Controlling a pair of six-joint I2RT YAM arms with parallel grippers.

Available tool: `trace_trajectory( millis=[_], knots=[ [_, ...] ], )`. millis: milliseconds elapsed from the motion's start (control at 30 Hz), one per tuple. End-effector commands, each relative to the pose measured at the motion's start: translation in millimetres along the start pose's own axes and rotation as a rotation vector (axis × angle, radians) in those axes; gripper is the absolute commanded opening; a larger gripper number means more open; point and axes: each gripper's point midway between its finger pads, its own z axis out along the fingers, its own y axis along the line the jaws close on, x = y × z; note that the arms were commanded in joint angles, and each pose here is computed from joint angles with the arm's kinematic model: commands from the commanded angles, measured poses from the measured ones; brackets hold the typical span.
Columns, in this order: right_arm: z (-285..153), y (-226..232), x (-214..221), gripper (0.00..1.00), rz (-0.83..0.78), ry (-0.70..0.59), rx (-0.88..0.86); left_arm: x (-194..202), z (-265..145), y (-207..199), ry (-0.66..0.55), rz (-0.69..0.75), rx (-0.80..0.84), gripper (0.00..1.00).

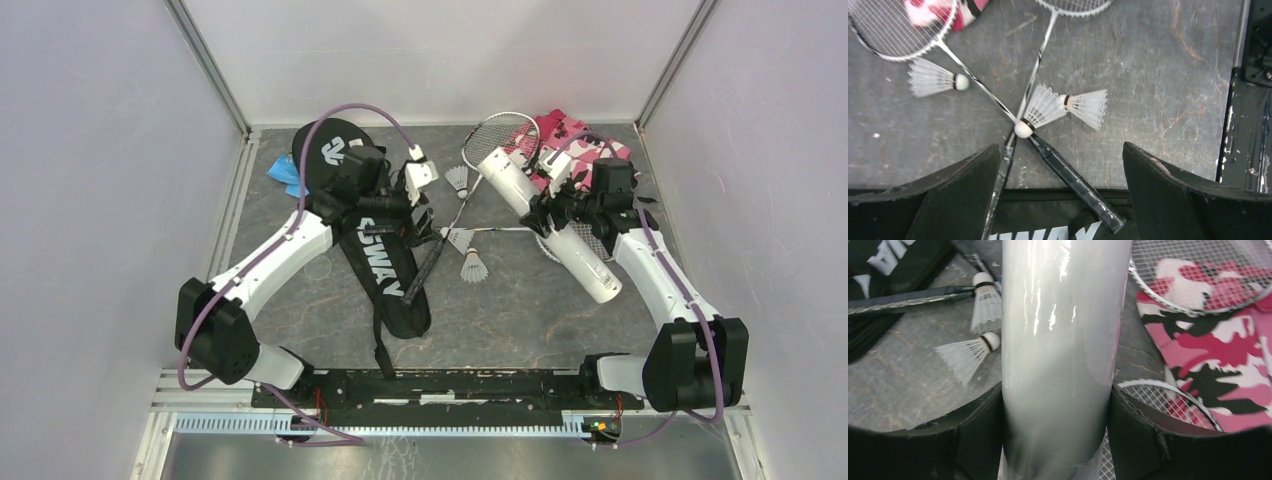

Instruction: Pack up the badminton gear

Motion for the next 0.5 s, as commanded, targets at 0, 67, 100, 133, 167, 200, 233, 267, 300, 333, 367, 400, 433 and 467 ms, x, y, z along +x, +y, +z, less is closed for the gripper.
trace_trajectory(
  millis=[0, 67, 100, 133, 167, 200, 233, 267, 300, 333, 367, 400, 433, 467],
  knots=[
    [-18.3, -35.6, -22.5, 0.41, 0.006, -0.052, 0.177, 12.2, 21.1, -4.9, -0.026, 0.001, -0.011, 0.95],
    [-21.0, -39.7, -20.5, 0.41, 0.019, -0.052, 0.192, 19.4, 30.7, -8.8, -0.025, 0.028, -0.018, 0.92],
    [-22.0, -40.5, -19.5, 0.41, 0.023, -0.052, 0.193, 22.4, 37.4, -13.1, -0.023, 0.044, -0.019, 0.91],
    [-22.8, -41.6, -19.2, 0.41, 0.026, -0.053, 0.195, 25.9, 42.4, -13.1, -0.018, 0.058, -0.03, 0.9],
    [-23.8, -42.9, -18.0, 0.41, 0.028, -0.052, 0.2, 27.3, 49.7, -18.4, -0.015, 0.079, -0.028, 0.88],
    [-24.4, -43.7, -17.5, 0.41, 0.029, -0.053, 0.202, 32.9, 55.2, -19.3, 0.0, 0.084, -0.032, 0.87],
    [-24.7, -43.8, -17.4, 0.41, 0.027, -0.054, 0.204, 35.0, 63.4, -25.0, 0.007, 0.098, -0.028, 0.86],
    [-24.4, -43.2, -17.0, 0.41, 0.027, -0.053, 0.202, 38.8, 70.5, -28.2, 0.018, 0.104, -0.027, 0.85],
    [-24.5, -43.5, -16.5, 0.41, 0.026, -0.052, 0.203, 41.9, 77.6, -30.2, 0.028, 0.106, -0.033, 0.84],
    [-29.3, -50.6, -12.4, 0.41, 0.038, -0.049, 0.225, 45.4, 84.7, -32.8, 0.039, 0.104, -0.037, 0.83],
    [-30.9, -52.5, -10.5, 0.41, 0.043, -0.048, 0.231, 49.3, 91.5, -34.6, 0.05, 0.101, -0.043, 0.82],
    [-31.7, -52.9, -9.7, 0.41, 0.043, -0.048, 0.231, 51.5, 98.1, -36.9, 0.058, 0.101, -0.053, 0.81],
    [-32.6, -54.3, -8.3, 0.41, 0.046, -0.048, 0.236, 52.0, 104.6, -38.3, 0.058, 0.105, -0.066, 0.79],
    [-33.0, -54.5, -8.0, 0.41, 0.046, -0.05, 0.235, 53.7, 110.5, -39.6, 0.064, 0.108, -0.082, 0.79]
  ],
)
